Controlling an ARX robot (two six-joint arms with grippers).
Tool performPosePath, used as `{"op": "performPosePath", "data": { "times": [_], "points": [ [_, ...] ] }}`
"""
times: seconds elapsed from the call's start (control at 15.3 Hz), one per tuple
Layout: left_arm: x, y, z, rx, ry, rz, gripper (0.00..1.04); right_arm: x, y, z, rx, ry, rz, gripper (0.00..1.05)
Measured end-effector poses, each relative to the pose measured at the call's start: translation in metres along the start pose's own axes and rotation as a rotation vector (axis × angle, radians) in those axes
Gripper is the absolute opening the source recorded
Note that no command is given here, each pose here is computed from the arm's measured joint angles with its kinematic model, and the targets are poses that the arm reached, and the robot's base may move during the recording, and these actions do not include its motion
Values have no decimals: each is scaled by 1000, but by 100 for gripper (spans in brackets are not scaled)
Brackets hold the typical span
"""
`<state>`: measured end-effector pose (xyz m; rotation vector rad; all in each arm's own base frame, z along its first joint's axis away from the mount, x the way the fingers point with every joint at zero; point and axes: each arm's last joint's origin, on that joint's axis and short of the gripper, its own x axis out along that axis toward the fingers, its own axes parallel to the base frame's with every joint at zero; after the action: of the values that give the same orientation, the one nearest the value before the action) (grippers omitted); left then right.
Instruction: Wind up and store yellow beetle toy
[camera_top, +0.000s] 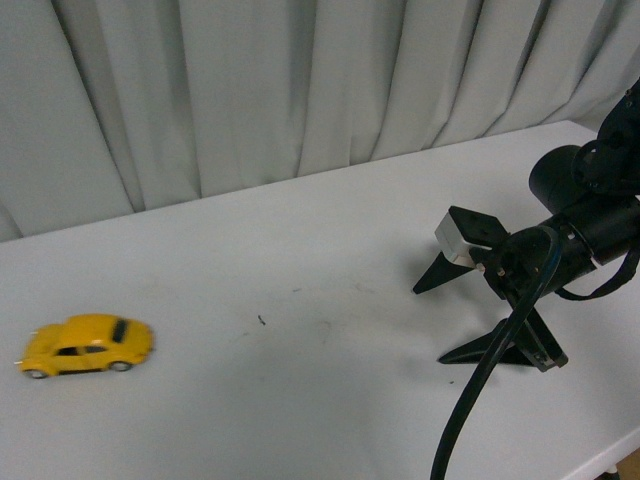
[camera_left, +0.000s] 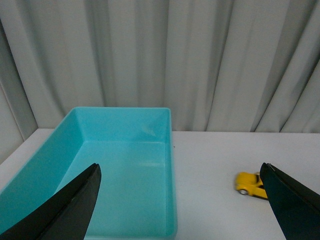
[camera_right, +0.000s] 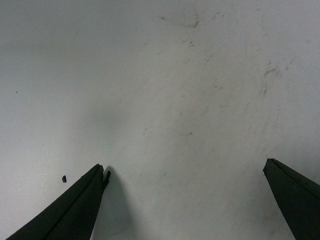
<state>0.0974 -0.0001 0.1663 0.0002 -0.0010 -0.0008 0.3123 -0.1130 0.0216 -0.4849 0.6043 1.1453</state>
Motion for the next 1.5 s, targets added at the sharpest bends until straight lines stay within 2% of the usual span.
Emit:
{"op": "performPosePath", "data": {
  "times": [0.13,0.33,0.46,0.65,0.72,0.78,0.92,1.05,1.24,1.5],
  "points": [
    [0,0,0,0,0,0,98,0,-8,8,-39,-51,-71,98],
    [0,0,0,0,0,0,98,-20,-23,45,-117,-297,-244,98],
    [0,0,0,0,0,0,98,-32,-27,67,-112,-428,-302,98],
    [0,0,0,0,0,0,98,-37,-25,84,13,-585,-337,98],
    [0,0,0,0,0,0,98,-34,-18,96,82,-632,-386,95],
    [0,0,0,0,0,0,98,-20,18,118,264,-607,-679,78],
    [0,0,0,0,0,1,98,-26,57,143,412,-571,-933,58],
    [0,0,0,0,0,0,98,-40,95,161,456,-591,-1125,36],
    [0,0,0,0,0,0,98,-45,132,155,483,-573,-1138,2],
    [0,0,0,0,0,0,98,-54,158,150,482,-579,-1144,2]
  ]
}}
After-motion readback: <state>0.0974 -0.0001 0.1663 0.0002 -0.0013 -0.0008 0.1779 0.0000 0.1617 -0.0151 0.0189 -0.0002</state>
